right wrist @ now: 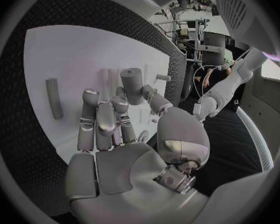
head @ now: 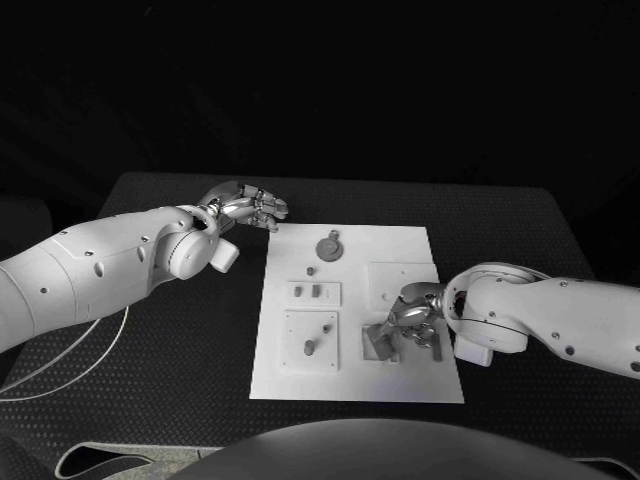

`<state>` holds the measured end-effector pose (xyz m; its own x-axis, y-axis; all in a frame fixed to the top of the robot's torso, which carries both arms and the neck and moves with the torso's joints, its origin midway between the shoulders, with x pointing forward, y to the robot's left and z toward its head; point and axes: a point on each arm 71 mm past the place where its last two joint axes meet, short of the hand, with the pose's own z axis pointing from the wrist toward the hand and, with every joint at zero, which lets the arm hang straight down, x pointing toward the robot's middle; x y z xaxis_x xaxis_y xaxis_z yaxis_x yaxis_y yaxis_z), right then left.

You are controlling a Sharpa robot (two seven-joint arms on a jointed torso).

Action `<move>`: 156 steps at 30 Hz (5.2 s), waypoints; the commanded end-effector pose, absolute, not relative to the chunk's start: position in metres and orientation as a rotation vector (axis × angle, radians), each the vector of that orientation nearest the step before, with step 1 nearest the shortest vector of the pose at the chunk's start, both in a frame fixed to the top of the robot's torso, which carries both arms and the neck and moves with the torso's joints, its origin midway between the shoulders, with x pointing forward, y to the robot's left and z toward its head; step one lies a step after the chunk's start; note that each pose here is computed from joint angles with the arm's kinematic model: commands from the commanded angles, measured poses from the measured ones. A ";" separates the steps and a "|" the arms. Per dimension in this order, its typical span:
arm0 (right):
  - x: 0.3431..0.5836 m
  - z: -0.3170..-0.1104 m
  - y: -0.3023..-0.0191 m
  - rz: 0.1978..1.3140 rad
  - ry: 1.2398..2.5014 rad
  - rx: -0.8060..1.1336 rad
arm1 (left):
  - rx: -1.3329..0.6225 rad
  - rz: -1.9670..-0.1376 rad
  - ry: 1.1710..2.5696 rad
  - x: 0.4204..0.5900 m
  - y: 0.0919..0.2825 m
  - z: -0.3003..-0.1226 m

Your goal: Assemble the parts on the task board

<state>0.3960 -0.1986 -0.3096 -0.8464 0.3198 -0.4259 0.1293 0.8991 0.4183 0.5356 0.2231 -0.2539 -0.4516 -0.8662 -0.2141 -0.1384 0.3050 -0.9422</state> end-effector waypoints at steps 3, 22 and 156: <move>0.395 -0.312 -0.197 0.501 2.566 0.288 | -0.900 -1.222 1.814 0.535 0.221 -0.253; 0.394 -0.321 -0.190 0.494 2.531 0.279 | -0.902 -1.219 1.815 0.535 0.223 -0.253; 0.418 -0.277 -0.257 0.384 2.323 0.182 | -0.913 -1.202 1.816 0.535 0.225 -0.254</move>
<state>0.4210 -0.2528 -0.2728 -0.6630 0.2429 -0.7082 -0.0195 0.9400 0.3407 0.5351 0.2273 -0.2551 -0.4532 -0.8659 -0.2116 -0.1558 0.3106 -0.9377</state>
